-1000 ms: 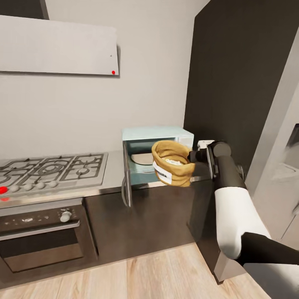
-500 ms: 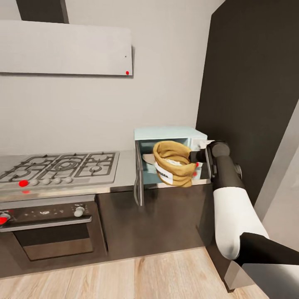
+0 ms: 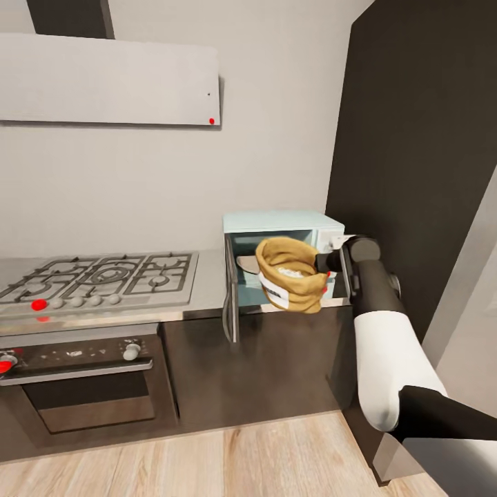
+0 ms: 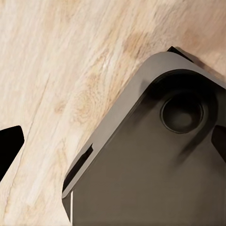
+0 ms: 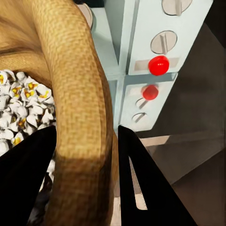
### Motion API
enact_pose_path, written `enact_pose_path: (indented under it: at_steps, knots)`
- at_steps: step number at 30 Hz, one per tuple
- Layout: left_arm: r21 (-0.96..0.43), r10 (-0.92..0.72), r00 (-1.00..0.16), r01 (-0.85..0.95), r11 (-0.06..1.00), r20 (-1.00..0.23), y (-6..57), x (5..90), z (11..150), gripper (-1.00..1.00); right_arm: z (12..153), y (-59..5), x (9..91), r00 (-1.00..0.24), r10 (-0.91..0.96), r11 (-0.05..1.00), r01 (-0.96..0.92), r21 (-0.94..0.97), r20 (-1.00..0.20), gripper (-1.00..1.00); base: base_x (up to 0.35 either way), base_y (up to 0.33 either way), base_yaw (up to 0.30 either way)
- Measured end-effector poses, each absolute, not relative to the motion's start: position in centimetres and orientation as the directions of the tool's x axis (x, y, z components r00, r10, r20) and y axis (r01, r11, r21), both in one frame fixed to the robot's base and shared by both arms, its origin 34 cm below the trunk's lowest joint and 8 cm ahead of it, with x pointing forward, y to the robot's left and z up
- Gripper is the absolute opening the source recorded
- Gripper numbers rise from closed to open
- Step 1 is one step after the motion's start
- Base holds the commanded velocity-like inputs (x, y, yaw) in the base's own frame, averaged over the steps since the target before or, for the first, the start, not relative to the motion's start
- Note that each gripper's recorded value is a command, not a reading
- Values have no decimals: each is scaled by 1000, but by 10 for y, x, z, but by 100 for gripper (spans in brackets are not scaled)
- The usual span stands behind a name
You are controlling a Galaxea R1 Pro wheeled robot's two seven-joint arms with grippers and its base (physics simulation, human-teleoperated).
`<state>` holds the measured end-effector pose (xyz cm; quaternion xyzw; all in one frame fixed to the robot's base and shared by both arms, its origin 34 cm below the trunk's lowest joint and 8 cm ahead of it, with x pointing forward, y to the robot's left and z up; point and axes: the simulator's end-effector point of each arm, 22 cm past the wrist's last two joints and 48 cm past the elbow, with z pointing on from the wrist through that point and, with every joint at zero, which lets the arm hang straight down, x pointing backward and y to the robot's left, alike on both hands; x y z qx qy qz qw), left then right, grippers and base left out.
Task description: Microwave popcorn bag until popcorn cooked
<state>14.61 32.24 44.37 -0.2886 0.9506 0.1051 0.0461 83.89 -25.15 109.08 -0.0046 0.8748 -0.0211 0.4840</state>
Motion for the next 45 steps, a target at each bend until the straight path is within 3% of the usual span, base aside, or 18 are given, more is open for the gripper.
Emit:
enact_pose_path:
  at_steps: [19,34,45]
  knots:
    - [173,-538,-830,-558,812,-148,322,146,444,100,1131,-257,846,-495,-70,994,40,-104,-866,-100,0,0,0]
    - [173,-539,-829,-558,811,-149,323,146,444,100,1103,-248,848,-556,-92,993,11,-118,-826,-100,2,0,0]
    - [172,-536,-831,-556,813,-149,323,146,444,100,1104,-248,848,-555,-94,993,12,-121,-827,-100,274,0,0]
